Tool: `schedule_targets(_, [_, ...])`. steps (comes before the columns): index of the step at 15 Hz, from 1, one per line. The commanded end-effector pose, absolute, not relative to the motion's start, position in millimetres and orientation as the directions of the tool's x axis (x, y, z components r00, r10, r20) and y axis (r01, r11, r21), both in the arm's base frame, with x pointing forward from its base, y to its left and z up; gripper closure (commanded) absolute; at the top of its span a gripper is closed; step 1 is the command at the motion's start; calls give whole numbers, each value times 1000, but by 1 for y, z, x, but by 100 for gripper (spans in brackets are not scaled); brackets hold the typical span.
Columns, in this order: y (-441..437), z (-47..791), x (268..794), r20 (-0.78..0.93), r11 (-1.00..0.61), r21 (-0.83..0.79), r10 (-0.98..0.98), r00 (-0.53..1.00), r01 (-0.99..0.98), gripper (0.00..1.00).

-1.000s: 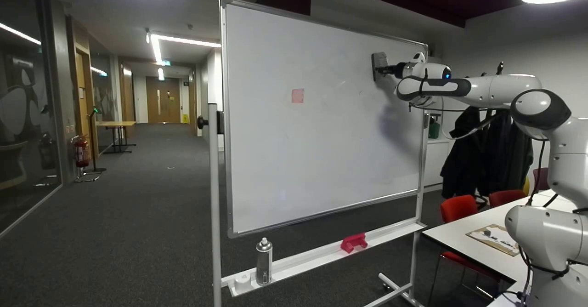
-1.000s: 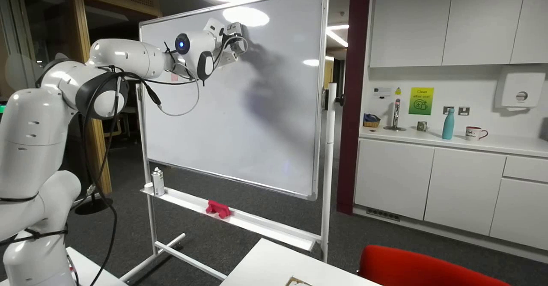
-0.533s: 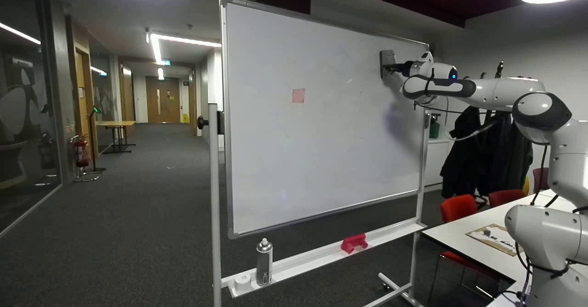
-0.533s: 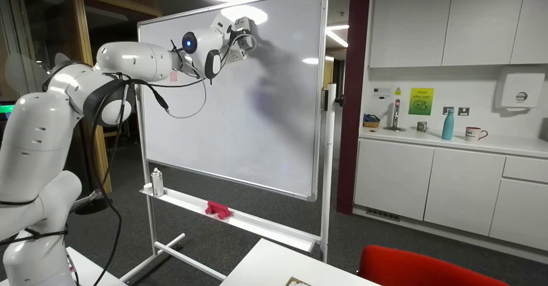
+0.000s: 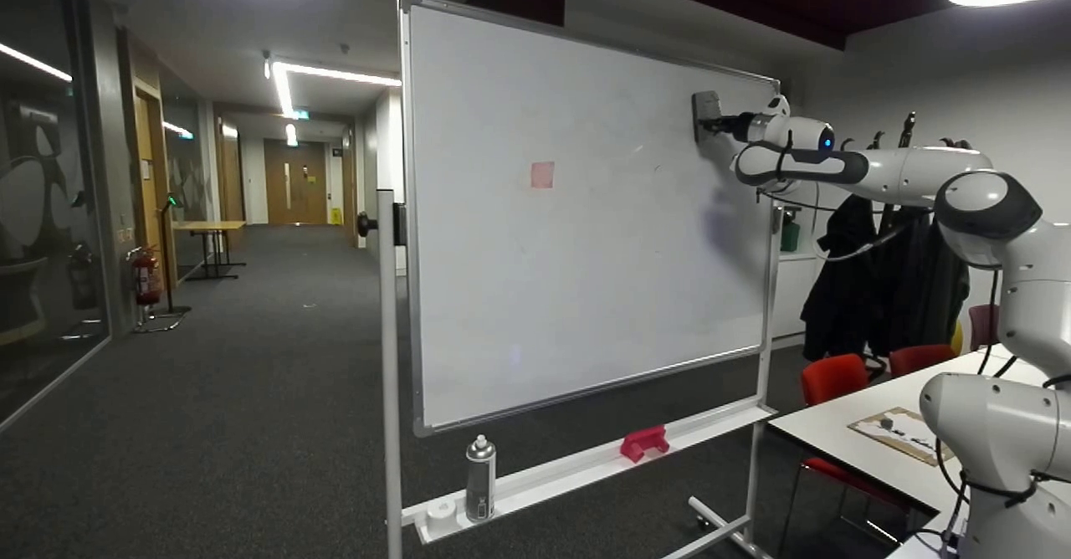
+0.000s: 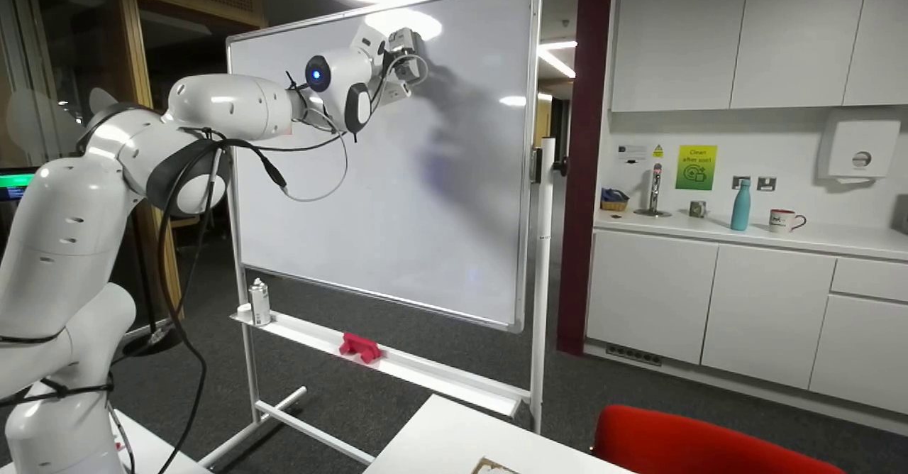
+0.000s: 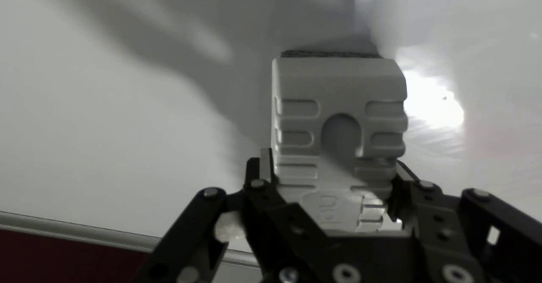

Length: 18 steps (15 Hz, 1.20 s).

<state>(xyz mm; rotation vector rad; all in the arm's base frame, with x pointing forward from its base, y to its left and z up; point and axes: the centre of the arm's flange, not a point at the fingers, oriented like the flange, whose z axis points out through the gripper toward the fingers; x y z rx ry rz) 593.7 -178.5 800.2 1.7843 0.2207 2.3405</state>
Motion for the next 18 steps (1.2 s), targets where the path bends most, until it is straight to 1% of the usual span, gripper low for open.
schedule_targets(1, [-160, 766, 614, 930, -951, 309, 305, -207, -13, 65])
schedule_targets(8, [-117, 729, 615, 882, -901, 433, 419, -215, 24, 65])
schedule_targets(18, [-60, 692, 609, 862, -861, 496, 476, -173, 107, 65])
